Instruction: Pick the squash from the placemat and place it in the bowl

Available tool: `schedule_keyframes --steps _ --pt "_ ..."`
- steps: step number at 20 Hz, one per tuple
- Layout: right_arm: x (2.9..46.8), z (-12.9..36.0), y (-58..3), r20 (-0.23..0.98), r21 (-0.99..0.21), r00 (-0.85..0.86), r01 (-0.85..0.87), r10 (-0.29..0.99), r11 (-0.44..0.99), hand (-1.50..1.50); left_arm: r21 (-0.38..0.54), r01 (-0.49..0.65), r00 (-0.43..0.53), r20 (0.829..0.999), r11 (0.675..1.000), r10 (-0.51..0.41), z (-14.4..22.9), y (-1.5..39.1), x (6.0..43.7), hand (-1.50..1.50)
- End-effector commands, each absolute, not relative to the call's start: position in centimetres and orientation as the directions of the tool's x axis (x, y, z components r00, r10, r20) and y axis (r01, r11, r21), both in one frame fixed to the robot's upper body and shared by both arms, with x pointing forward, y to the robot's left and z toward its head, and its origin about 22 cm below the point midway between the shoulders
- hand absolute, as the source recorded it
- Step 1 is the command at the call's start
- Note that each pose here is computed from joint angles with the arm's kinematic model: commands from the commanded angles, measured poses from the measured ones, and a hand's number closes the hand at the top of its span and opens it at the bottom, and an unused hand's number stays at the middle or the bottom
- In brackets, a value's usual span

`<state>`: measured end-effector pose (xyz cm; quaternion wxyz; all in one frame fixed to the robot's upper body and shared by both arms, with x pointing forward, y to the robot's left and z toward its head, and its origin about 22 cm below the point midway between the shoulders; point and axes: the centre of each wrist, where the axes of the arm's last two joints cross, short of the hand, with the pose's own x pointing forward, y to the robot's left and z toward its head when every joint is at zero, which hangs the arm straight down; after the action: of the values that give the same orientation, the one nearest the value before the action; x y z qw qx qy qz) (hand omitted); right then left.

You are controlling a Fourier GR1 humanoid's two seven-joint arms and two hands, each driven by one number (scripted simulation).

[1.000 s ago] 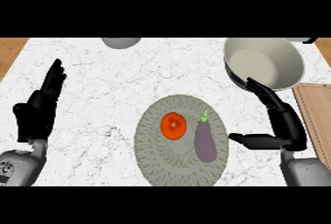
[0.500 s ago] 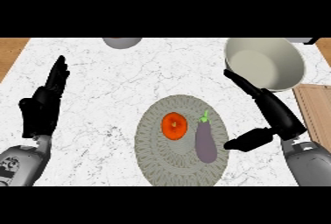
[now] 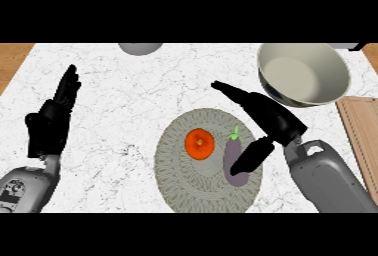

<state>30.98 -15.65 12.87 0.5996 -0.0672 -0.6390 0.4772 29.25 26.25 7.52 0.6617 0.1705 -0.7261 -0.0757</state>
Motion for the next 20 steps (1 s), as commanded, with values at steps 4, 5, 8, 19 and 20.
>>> schedule_keyframes --steps 4,5,8,19,20 --pt "30.5 11.9 -12.3 0.625 -0.708 -0.241 -0.575 0.743 0.409 -1.5 0.315 -0.148 -0.076 0.941 0.937 -0.329 7.1 26.6 28.4 0.0" --pt "30.5 9.9 -11.8 0.595 -0.709 -0.235 -0.604 0.769 0.364 -1.5 0.332 -0.142 -0.071 0.936 0.933 -0.344 8.3 27.0 29.2 0.0" --pt "30.7 9.7 -10.1 0.522 -0.733 -0.2 -0.602 0.829 0.317 -1.5 0.339 -0.147 -0.068 0.934 0.929 -0.351 8.3 27.1 27.9 0.0" --pt "30.2 5.4 -8.9 0.528 -0.712 -0.158 -0.618 0.835 0.333 -1.5 0.337 -0.156 -0.062 0.935 0.929 -0.35 7.3 27.5 28.4 0.0" --pt "33.1 4.0 -8.9 0.518 -0.718 -0.173 -0.621 0.838 0.316 -1.5 0.335 -0.156 -0.079 0.933 0.929 -0.35 8.2 25.5 28.4 0.0"
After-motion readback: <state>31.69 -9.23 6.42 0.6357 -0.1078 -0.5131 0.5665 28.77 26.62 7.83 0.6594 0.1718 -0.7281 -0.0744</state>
